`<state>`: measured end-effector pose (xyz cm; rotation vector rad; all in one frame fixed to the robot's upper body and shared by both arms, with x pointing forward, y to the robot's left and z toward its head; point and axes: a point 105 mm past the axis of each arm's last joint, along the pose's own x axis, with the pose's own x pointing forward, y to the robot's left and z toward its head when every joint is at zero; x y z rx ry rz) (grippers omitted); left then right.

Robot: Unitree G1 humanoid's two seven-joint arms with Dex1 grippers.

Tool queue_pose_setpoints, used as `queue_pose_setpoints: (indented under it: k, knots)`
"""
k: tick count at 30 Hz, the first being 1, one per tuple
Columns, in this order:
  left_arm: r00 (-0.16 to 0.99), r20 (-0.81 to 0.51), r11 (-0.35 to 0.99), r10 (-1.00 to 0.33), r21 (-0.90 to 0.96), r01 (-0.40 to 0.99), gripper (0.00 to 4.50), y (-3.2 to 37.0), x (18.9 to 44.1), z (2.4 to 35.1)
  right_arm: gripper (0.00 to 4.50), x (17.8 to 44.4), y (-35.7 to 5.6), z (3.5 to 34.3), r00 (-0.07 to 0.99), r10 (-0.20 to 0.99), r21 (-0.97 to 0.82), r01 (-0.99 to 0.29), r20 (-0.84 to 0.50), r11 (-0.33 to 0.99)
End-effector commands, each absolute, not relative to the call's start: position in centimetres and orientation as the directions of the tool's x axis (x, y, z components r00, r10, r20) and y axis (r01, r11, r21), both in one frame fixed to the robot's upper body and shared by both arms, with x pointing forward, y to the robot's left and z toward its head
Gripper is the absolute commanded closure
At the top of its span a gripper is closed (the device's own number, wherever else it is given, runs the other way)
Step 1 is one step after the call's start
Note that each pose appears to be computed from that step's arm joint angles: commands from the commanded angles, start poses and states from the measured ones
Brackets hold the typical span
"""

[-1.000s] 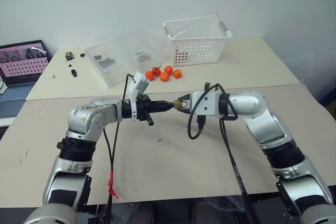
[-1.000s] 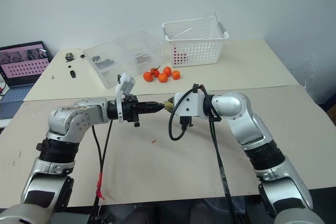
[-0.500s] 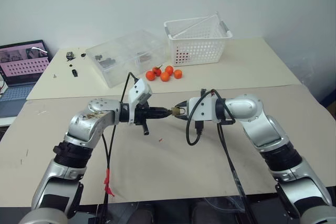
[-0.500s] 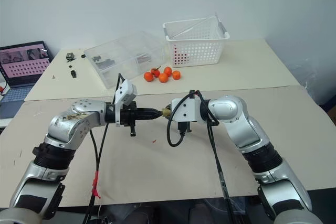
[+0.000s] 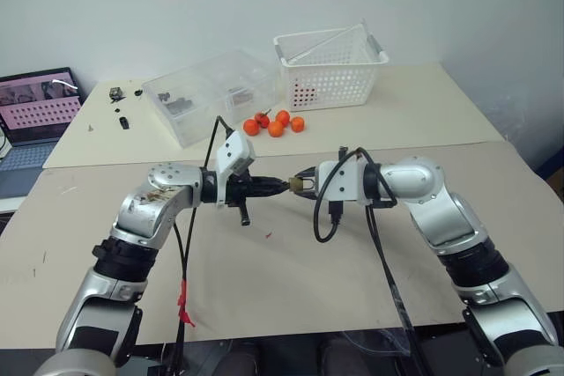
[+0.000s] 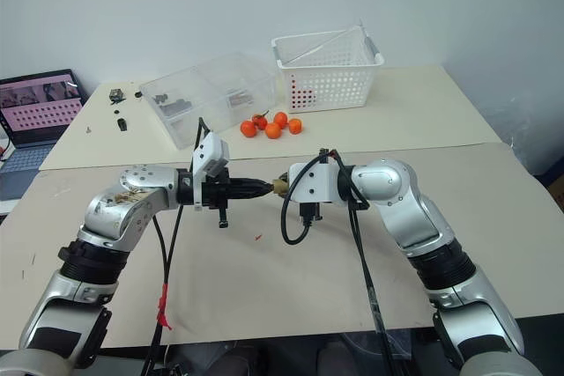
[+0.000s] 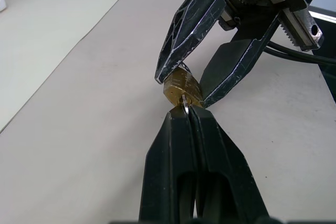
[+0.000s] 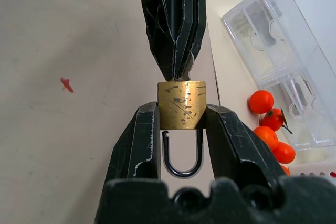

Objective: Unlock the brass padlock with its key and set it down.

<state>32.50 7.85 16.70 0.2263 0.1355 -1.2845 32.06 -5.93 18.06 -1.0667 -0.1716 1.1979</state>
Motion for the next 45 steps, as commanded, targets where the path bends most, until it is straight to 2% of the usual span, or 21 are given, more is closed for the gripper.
queue_pose_setpoints:
  k: [1, 5, 10, 11, 15, 21, 22, 23, 25, 29, 30, 38, 45]
  knots:
    - [0.266, -0.126, 0.234, -0.956, 0.222, 0.946, 4.43, 6.8, 32.3, 19.5, 3.60, 31.5, -5.2, 18.5, 0.388, 0.837, -0.748, -0.663, -0.386, -0.038]
    - [0.270, -0.137, 0.238, -0.953, 0.213, 0.948, 4.43, 6.8, 32.4, 19.1, 3.60, 31.4, -5.1, 18.5, 0.386, 0.837, -0.746, -0.665, -0.387, -0.038]
    - [0.367, -0.259, 0.391, -0.893, -0.046, 0.919, 4.43, 7.9, 34.2, 16.1, 3.60, 31.5, -5.1, 18.6, 0.386, 0.838, -0.747, -0.664, -0.385, -0.037]
    - [0.363, -0.268, 0.411, -0.892, -0.148, 0.900, 4.43, 8.0, 34.2, 15.7, 3.60, 31.5, -5.0, 18.6, 0.387, 0.838, -0.747, -0.664, -0.385, -0.036]
    - [0.294, -0.181, 0.344, -0.938, -0.403, 0.848, 4.43, 7.0, 33.1, 17.4, 3.60, 31.5, -5.2, 18.6, 0.391, 0.835, -0.748, -0.663, -0.388, -0.037]
    - [0.332, -0.077, 0.310, -0.940, -0.595, 0.741, 4.43, 6.5, 33.9, 20.5, 3.60, 31.4, -5.2, 18.6, 0.388, 0.835, -0.746, -0.664, -0.391, -0.041]
    - [0.327, -0.075, 0.304, -0.942, -0.603, 0.738, 3.88, 6.5, 33.7, 20.7, 3.60, 31.4, -5.2, 18.6, 0.387, 0.835, -0.746, -0.665, -0.391, -0.041]
    - [0.311, -0.100, 0.310, -0.945, -0.578, 0.755, 3.67, 6.6, 33.2, 20.5, 3.60, 31.4, -5.2, 18.6, 0.386, 0.835, -0.745, -0.666, -0.392, -0.042]
    - [0.282, -0.137, 0.309, -0.950, -0.560, 0.769, 2.83, 6.6, 32.4, 19.9, 3.60, 31.4, -5.2, 18.6, 0.385, 0.835, -0.744, -0.667, -0.393, -0.043]
    - [0.251, -0.151, 0.292, -0.956, -0.563, 0.774, 1.52, 7.0, 31.5, 19.5, 3.60, 31.4, -5.1, 18.5, 0.381, 0.836, -0.741, -0.670, -0.395, -0.046]
    - [0.247, -0.153, 0.290, -0.957, -0.562, 0.775, 1.06, 7.2, 31.4, 19.5, 3.60, 31.4, -5.1, 18.5, 0.380, 0.836, -0.741, -0.670, -0.396, -0.046]
    - [0.288, -0.186, 0.342, -0.939, -0.550, 0.762, 1.06, 8.7, 31.5, 18.9, 3.60, 31.6, -5.4, 18.4, 0.388, 0.831, -0.742, -0.670, -0.399, -0.043]
    - [0.296, -0.199, 0.356, -0.934, -0.555, 0.752, 1.06, 8.6, 31.6, 17.8, 3.60, 31.6, -5.4, 18.6, 0.393, 0.831, -0.745, -0.666, -0.394, -0.038]
